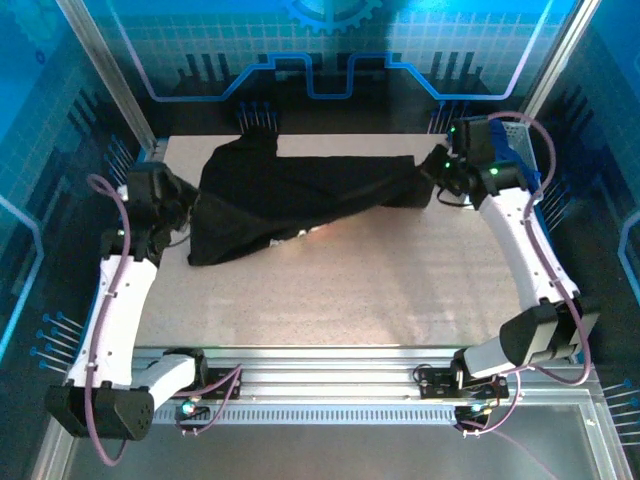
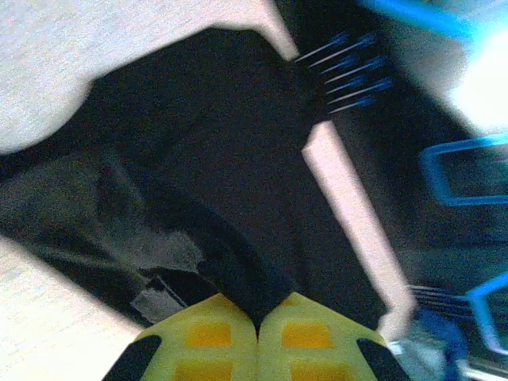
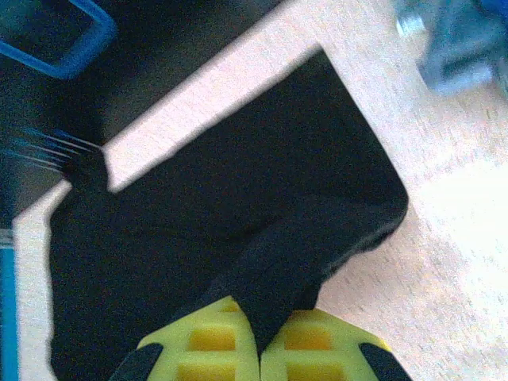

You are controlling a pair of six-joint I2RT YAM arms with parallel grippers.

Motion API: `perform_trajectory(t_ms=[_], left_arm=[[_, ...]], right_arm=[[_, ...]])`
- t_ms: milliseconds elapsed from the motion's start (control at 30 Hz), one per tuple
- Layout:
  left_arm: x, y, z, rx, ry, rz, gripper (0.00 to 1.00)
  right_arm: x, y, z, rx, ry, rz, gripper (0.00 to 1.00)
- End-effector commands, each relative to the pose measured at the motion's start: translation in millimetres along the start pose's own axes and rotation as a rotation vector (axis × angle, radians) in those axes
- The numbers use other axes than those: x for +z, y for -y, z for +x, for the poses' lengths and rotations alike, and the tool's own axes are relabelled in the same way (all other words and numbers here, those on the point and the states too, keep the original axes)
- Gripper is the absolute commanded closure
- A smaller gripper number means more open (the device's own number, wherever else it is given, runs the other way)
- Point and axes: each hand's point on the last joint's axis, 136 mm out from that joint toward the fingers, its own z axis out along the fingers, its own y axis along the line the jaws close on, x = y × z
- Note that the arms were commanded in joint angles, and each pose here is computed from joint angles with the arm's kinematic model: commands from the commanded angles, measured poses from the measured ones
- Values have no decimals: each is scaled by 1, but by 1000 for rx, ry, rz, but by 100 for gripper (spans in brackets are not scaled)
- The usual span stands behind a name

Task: Fold and stack the t-shirts

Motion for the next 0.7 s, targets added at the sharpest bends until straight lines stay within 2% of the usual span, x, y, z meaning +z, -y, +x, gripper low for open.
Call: perform_trajectory(t_ms=[0, 167, 333, 500, 600, 667], left_arm=[[-36, 57, -34, 35, 117, 184, 100], [-99, 87, -59, 51, 254, 344, 100], [-170, 99, -72, 74, 371, 477, 100], [-241, 125, -99, 99, 522, 590, 100], [-263, 151, -114, 106, 575, 646, 100], [-259, 167, -122, 100, 573, 658, 100]], right_arm=[[-46, -25, -24, -85, 92, -79, 100], [-112, -45, -40, -136, 223, -214, 100], [-176, -43, -33, -195, 332, -304, 100], [-234, -42, -33, -209, 434, -376, 100], [-250, -49, -39, -198, 457, -410, 100], [-249, -53, -44, -182, 458, -410, 100]])
